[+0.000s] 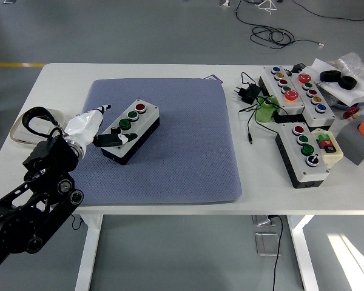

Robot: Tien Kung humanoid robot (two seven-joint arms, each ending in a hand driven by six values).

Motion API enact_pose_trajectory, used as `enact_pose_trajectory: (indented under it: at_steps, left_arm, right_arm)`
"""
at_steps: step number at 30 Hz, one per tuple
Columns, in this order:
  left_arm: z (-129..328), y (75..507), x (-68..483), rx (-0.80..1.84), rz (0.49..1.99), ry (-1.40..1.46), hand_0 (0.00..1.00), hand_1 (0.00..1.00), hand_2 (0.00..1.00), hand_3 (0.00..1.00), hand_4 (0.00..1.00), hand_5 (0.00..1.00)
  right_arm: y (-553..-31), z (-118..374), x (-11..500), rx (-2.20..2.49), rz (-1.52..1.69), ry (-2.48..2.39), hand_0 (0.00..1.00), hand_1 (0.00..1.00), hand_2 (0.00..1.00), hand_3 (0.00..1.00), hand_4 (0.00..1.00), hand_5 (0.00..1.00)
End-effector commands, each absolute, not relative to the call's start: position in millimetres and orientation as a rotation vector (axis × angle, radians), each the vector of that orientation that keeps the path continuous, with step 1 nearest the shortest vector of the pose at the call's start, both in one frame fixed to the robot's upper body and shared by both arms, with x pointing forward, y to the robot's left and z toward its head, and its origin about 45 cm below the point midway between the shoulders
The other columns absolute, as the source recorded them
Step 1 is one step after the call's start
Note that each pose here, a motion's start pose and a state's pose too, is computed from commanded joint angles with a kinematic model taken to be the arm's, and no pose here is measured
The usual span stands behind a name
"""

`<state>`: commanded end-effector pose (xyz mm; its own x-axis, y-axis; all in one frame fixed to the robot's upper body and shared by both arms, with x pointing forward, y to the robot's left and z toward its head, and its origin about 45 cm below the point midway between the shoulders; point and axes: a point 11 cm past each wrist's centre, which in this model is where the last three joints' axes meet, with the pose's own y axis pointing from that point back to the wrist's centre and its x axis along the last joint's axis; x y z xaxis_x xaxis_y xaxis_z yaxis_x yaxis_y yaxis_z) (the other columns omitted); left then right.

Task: Pick up the button,place it on the desk,press the button,press the button

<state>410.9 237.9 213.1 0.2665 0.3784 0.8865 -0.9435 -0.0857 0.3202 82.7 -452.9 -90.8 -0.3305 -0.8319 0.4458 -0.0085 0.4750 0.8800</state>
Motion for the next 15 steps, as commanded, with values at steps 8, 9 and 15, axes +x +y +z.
enact_pose_trajectory:
  at_steps: [8, 9, 15]
  left_arm:
    - [208.2, 227.8, 419.2, 1.139, 1.234, -0.648, 0.949, 0.998, 0.998, 0.998, 0.998, 0.541]
    - [207.1, 227.5, 420.1, 1.14, 1.235, -0.644, 0.949, 0.998, 0.998, 0.998, 0.998, 0.541]
    - [202.0, 223.3, 426.5, 1.201, 1.214, -0.641, 0.904, 0.998, 0.998, 0.998, 0.998, 0.502]
  right_arm:
    - [-454.2, -89.8, 85.1, 0.728, -1.001, -1.704, 0.787, 0.797, 0.817, 0.751, 0.412, 0.479]
    - [-454.3, -89.8, 85.1, 0.727, -1.001, -1.705, 0.787, 0.797, 0.817, 0.751, 0.412, 0.479]
    - [-455.7, -89.0, 86.1, 0.725, -1.001, -1.712, 0.787, 0.797, 0.817, 0.751, 0.412, 0.479]
